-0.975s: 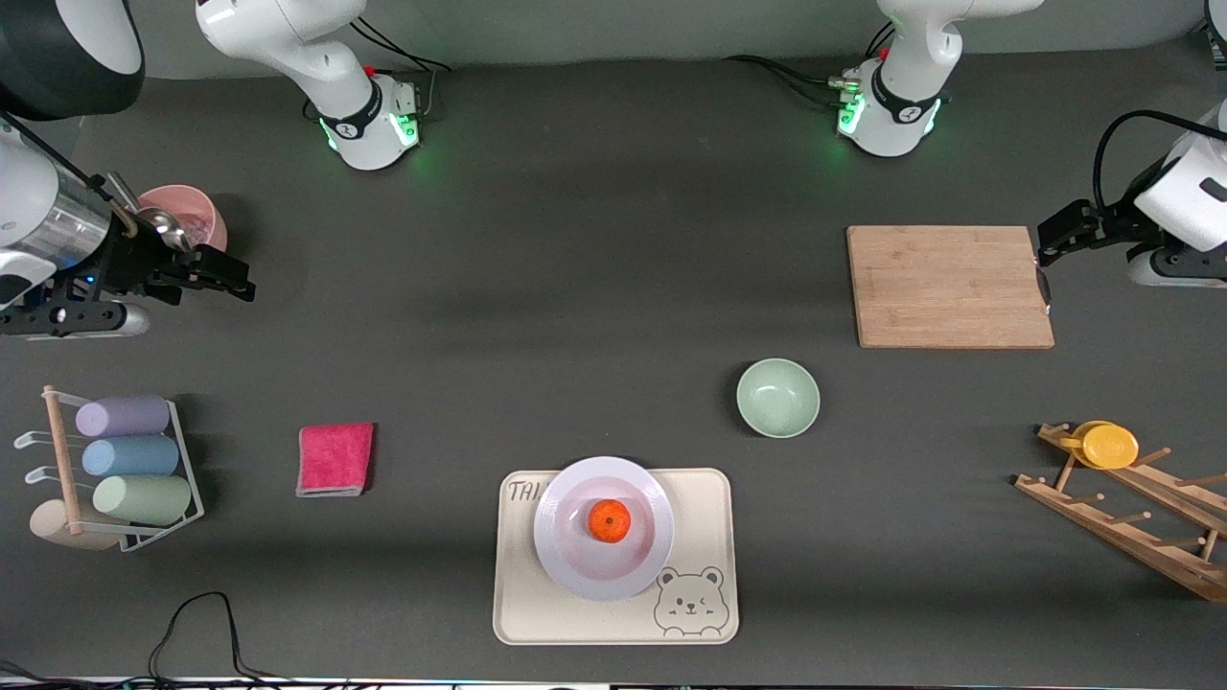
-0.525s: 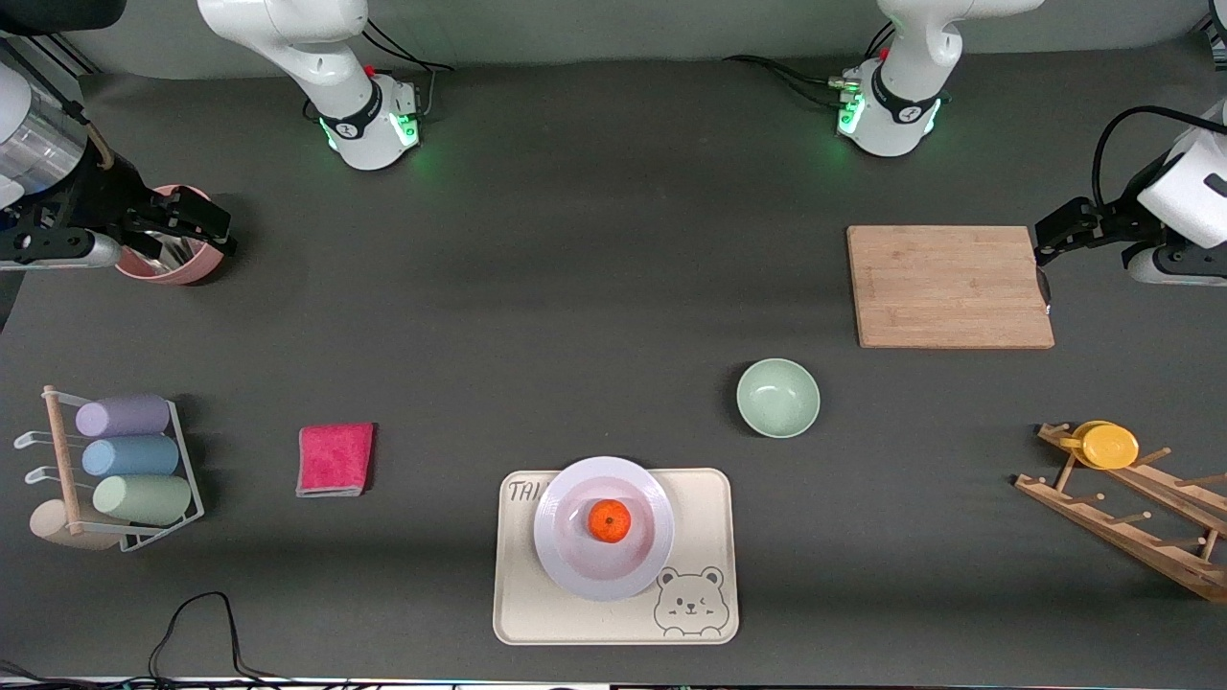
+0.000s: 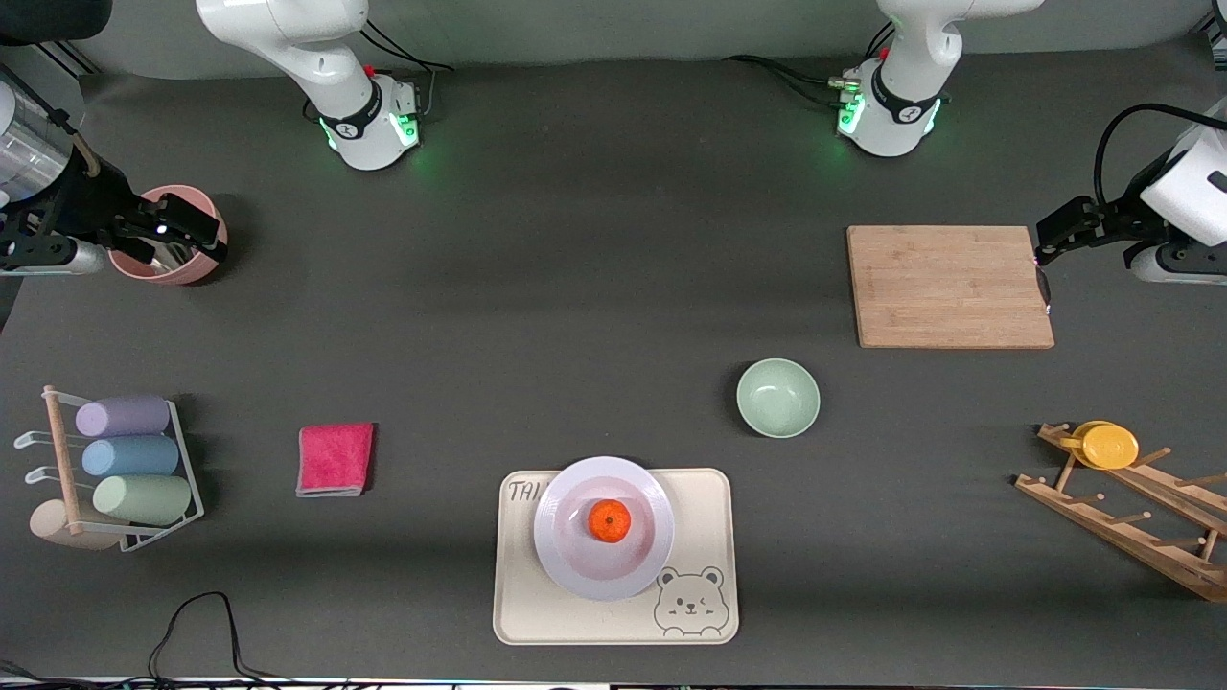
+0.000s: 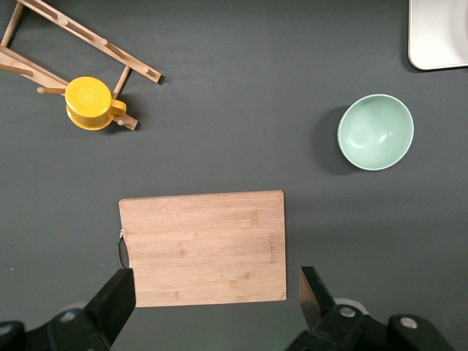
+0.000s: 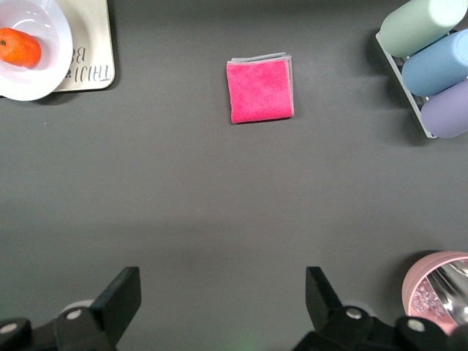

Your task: Place orange and plate with both arms

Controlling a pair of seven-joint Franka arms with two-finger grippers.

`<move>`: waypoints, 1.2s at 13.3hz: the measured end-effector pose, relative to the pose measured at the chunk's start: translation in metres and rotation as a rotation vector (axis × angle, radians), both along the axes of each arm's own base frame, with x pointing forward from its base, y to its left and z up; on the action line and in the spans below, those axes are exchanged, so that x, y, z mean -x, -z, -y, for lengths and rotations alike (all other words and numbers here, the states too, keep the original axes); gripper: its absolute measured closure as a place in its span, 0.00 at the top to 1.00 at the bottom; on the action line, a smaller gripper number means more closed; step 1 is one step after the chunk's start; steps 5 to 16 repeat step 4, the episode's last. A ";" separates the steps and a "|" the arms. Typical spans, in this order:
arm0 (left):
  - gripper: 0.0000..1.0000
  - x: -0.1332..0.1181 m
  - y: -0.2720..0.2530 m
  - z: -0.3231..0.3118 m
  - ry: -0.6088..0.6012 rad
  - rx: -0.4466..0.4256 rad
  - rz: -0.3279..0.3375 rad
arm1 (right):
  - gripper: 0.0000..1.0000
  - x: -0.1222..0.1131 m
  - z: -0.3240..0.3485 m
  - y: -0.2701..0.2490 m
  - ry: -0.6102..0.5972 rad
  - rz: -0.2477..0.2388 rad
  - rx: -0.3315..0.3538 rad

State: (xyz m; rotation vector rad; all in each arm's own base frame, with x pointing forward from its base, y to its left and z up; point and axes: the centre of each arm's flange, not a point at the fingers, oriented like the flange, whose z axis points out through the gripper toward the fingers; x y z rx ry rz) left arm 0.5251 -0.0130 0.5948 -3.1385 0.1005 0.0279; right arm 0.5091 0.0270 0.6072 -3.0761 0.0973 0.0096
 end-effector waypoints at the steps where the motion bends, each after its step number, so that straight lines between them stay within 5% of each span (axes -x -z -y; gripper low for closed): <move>1: 1.00 0.000 0.000 0.000 0.000 0.000 0.001 | 1.00 -0.001 -0.001 -0.001 -0.001 0.010 0.000; 16: 1.00 0.000 -0.004 0.000 0.000 0.000 0.008 | 1.00 -0.001 -0.001 -0.001 -0.002 0.013 -0.001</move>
